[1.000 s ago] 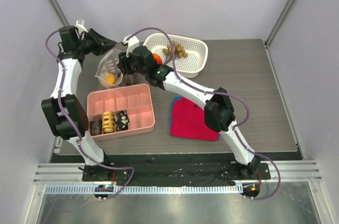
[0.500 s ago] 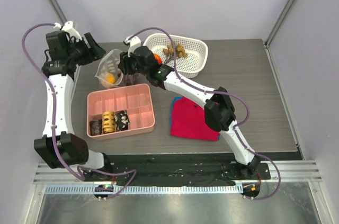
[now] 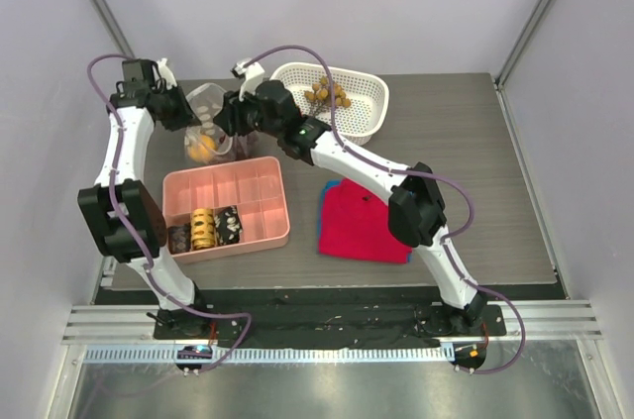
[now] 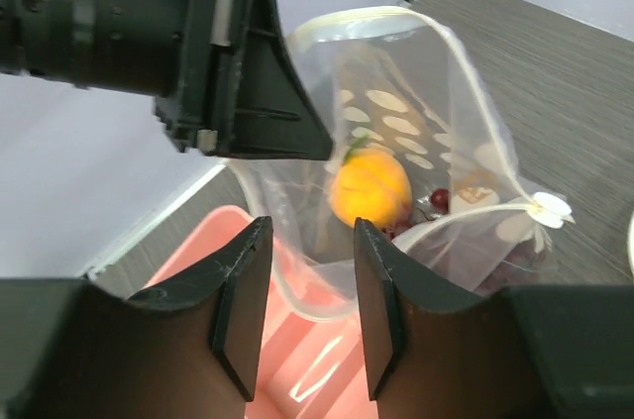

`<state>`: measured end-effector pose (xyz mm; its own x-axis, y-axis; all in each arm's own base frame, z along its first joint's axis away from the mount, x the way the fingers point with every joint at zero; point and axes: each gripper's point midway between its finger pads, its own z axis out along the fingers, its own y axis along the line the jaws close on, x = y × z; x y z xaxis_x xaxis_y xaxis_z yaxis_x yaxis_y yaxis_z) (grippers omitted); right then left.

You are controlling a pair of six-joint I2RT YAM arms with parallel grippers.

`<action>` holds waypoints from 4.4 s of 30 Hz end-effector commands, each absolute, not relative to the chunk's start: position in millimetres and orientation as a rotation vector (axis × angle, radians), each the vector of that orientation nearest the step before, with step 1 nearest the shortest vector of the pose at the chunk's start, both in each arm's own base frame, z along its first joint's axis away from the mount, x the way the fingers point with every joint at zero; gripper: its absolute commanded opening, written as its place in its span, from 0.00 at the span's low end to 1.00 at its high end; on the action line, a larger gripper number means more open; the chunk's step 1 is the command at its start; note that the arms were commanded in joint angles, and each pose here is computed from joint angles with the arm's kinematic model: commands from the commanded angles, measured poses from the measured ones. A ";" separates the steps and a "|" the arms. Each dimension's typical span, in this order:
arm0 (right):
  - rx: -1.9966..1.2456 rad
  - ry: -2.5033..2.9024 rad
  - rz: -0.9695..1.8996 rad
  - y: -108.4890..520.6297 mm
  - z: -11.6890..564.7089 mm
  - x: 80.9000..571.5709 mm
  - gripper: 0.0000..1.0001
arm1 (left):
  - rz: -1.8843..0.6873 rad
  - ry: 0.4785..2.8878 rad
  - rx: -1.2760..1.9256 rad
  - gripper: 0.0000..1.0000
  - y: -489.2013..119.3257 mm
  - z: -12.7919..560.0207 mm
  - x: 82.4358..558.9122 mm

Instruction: Open the zip-top bag and remove the fake food

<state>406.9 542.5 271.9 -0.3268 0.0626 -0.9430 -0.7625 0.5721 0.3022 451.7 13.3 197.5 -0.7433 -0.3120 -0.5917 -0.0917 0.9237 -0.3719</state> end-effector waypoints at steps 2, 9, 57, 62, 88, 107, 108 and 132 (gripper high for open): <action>-0.565 1.516 1.085 558.4 339.4 401.4 0.43 | -0.576 2.187 -0.394 0.00 -3.0 251.0 464.4; -0.484 1.530 1.120 575.0 315.6 428.3 0.37 | -0.722 2.065 -0.505 0.00 -19.9 249.9 449.6; -0.627 2.036 0.704 523.6 42.5 483.6 0.58 | -1.055 1.942 -0.436 0.00 -86.1 272.9 450.1; -0.630 2.068 0.673 516.1 31.8 482.6 0.58 | -1.038 2.000 -0.466 0.00 -86.1 244.7 451.1; -0.576 2.051 0.703 533.6 47.0 487.0 0.06 | -1.136 1.995 -0.468 0.00 -103.7 231.6 454.8; -0.404 1.637 1.013 535.7 281.1 468.5 0.01 | -0.847 2.112 -0.648 0.00 -65.4 216.0 460.4; -0.396 1.639 1.021 533.9 291.2 467.4 0.01 | -0.838 2.127 -0.645 0.00 -65.1 212.6 457.7; 0.233 1.757 1.414 479.3 339.7 515.1 0.01 | -0.629 2.326 -0.582 0.00 -43.0 175.0 374.9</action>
<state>511.3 496.0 264.8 -0.6394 0.4870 -0.5950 -0.3511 0.5035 0.7894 390.5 -41.7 173.6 -0.6647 -0.5765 -0.4752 -0.2515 0.7716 -0.5843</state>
